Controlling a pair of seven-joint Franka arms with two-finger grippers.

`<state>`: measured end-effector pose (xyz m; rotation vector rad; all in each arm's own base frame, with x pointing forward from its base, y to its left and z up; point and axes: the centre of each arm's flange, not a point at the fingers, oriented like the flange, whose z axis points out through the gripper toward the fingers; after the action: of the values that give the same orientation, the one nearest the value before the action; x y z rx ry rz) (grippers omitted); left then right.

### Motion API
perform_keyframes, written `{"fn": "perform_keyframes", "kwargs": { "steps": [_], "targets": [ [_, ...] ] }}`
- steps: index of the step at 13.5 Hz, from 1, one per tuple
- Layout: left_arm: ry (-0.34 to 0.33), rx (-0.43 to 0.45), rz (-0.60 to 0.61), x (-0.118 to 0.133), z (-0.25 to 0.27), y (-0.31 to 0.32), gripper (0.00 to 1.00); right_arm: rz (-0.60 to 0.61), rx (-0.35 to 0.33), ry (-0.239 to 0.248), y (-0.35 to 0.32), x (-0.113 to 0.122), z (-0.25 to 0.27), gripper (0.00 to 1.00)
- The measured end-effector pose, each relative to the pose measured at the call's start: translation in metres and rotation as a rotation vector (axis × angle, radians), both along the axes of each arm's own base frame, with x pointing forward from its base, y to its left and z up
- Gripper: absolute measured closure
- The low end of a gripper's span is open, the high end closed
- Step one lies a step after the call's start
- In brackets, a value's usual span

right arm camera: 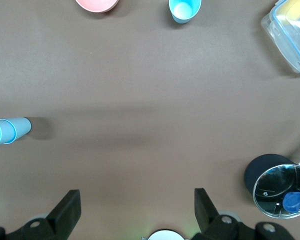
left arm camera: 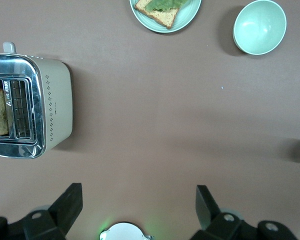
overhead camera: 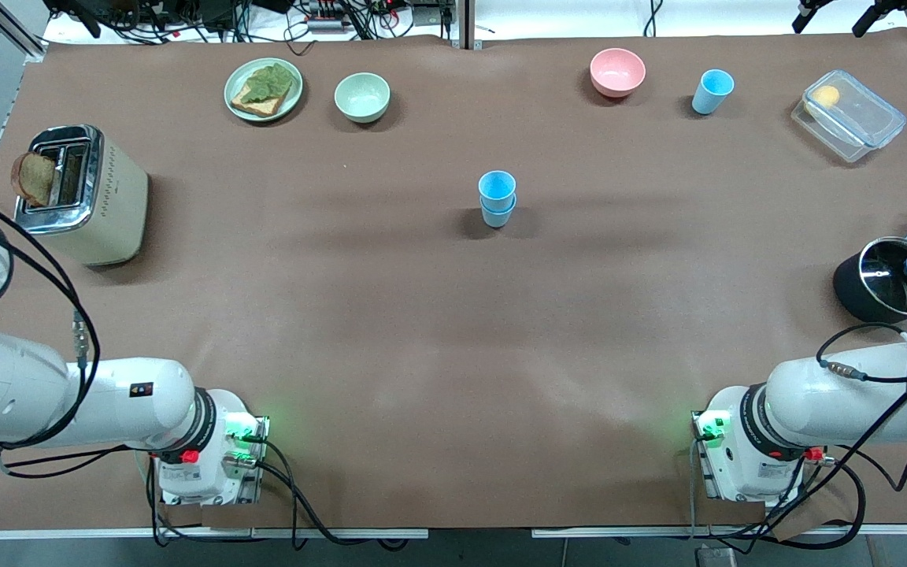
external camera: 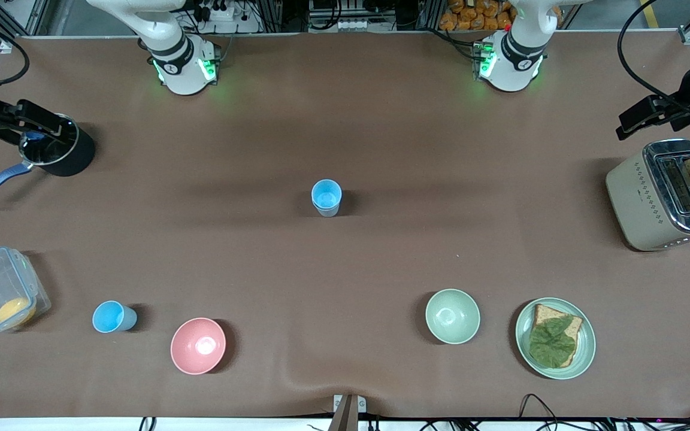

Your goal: Stack blue cups with both arms

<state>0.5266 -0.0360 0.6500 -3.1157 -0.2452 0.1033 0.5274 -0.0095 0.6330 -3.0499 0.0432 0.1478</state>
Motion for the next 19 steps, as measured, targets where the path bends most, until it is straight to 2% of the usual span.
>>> {"fn": "perform_keyframes", "kwargs": {
  "steps": [19],
  "targets": [
    [0.005, 0.000, 0.000, 0.0005, -0.0029, 0.0000, 0.00, 0.014, 0.001, 0.026, 0.0070, 0.0032, -0.0100, 0.00]
  ]
}}
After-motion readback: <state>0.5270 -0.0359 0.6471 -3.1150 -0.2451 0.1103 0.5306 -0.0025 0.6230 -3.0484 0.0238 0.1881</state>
